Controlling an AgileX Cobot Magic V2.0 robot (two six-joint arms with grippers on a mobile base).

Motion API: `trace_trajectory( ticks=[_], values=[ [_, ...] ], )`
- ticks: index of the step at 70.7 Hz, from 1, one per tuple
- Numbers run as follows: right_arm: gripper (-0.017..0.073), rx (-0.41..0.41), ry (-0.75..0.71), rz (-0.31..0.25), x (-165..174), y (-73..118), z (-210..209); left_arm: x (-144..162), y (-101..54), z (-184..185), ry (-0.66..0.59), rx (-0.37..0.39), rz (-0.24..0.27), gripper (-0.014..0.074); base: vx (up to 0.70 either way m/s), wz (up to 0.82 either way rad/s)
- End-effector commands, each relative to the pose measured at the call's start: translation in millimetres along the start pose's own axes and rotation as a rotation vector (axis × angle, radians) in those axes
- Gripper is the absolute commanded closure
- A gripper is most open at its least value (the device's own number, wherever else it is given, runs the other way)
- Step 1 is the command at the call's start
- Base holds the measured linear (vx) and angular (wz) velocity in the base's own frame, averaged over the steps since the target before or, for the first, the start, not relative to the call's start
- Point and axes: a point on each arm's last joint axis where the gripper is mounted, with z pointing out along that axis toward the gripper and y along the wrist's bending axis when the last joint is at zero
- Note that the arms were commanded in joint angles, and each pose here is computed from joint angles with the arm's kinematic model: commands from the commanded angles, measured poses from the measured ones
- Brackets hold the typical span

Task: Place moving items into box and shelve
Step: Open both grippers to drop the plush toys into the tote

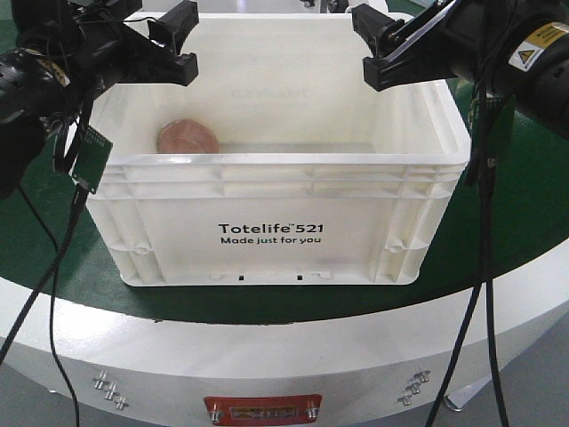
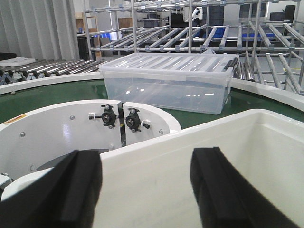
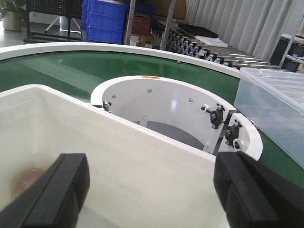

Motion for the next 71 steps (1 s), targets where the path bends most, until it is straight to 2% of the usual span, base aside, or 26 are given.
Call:
trace_trajectory(
  ticks=[1,6,11,15,25,37,43,48,54,71],
  values=[
    [-0.0018,0.039,-0.141,0.006,-24,-6.9,-9,-32,-1.8,-6,-0.158,0.007,-0.002,0.0128,0.00,0.00],
    [-0.0018,0.059,-0.137,0.009,-23,-12.5,-9,-31,-0.2,-6,-0.155,-0.001,0.039,0.0151,0.00,0.00],
    [-0.0018,0.094,-0.119,0.056,-20,-23.6,-10,-32,5.1,-8,-0.138,-0.023,0.067,0.0164,0.00,0.00],
    [-0.0018,0.135,-0.099,0.104,-17,-36.1,-12,-33,11.2,-11,-0.113,-0.046,0.057,0.0167,0.00,0.00],
    [-0.0018,0.221,-0.057,0.115,-12,-61.3,-22,-34,36.4,-21,-0.059,-0.138,0.010,0.0167,0.00,0.00],
    [-0.0018,0.272,-0.024,0.068,-11,-75.2,-33,-33,59.7,-30,-0.005,-0.219,0.003,0.0167,0.00,0.00],
    [-0.0018,0.275,-0.018,0.040,-11,-75.9,-34,-33,64.9,-31,-0.002,-0.237,0.005,0.0166,0.00,0.00],
    [-0.0018,0.275,-0.016,0.012,-11,-75.9,-34,-33,65.2,-31,-0.004,-0.238,0.009,0.0162,0.00,0.00],
    [-0.0018,0.275,-0.017,0.014,-11,-75.9,-34,-33,65.0,-30,-0.006,-0.234,0.028,0.0152,0.00,0.00],
    [-0.0018,0.275,-0.017,0.014,-11,-75.9,-34,-34,65.2,-30,-0.015,-0.235,0.022,0.0085,0.00,0.00]
  ],
)
